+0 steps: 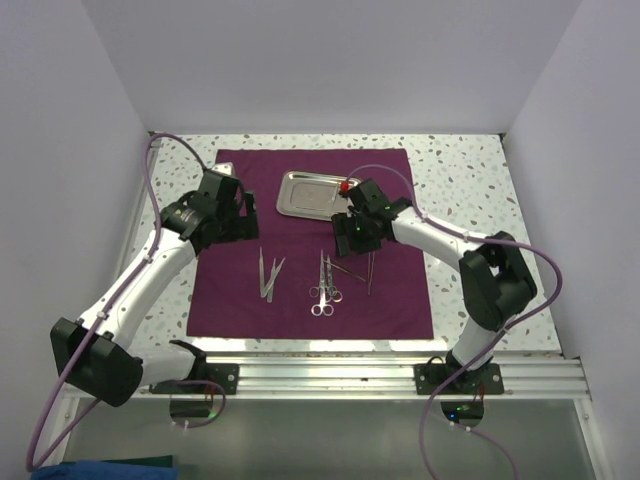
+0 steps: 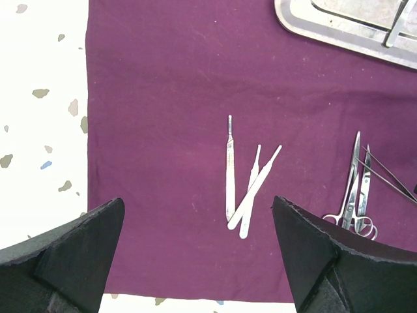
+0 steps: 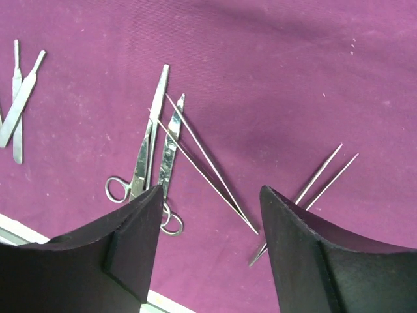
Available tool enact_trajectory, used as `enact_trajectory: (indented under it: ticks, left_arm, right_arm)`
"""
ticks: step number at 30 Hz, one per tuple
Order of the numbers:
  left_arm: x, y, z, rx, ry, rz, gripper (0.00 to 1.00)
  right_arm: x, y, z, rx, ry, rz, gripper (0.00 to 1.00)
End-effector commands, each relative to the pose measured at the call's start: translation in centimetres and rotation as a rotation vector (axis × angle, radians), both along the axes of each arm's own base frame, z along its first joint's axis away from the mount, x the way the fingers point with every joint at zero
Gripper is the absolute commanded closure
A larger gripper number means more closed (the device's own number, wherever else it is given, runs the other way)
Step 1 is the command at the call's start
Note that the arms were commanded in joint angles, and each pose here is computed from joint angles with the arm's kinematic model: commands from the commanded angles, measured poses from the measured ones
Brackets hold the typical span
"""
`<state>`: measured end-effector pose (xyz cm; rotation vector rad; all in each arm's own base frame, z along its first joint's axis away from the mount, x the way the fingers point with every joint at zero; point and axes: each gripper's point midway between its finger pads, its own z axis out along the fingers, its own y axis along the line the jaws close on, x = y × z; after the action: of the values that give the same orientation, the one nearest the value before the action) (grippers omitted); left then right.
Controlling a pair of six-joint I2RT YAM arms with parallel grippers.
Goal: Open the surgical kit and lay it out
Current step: Pick up the medical item from the surgical kit.
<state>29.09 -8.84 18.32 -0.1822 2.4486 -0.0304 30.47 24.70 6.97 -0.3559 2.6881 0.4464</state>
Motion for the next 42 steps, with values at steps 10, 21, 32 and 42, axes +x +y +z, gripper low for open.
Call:
enact_trajectory:
  ticks: [10,21,32,42]
  left_arm:
    - [0.5,-0.1,1.0,-0.034,-0.04,0.015,0.01]
    - [0.3,0.1,1.0,-0.028,-0.039,0.019,0.01]
    - [-0.2,0.5,0.9,-0.015,-0.036,0.022,0.01]
    - [-0.4,0.7,0.6,-0.008,-0.032,0.023,0.01]
  right_arm:
    - [-0.8,1.6,-0.2,0.019,-0.067,0.182,0.44]
    - [-1.9,1.7,-2.1,-0.027,-0.054,0.244,0.45]
    - [-2.2,1.4,-5.1,-0.113,-0.019,0.258,0.44]
    - [-2.4,0.8,-6.2,-0.146,0.003,0.249,0.83]
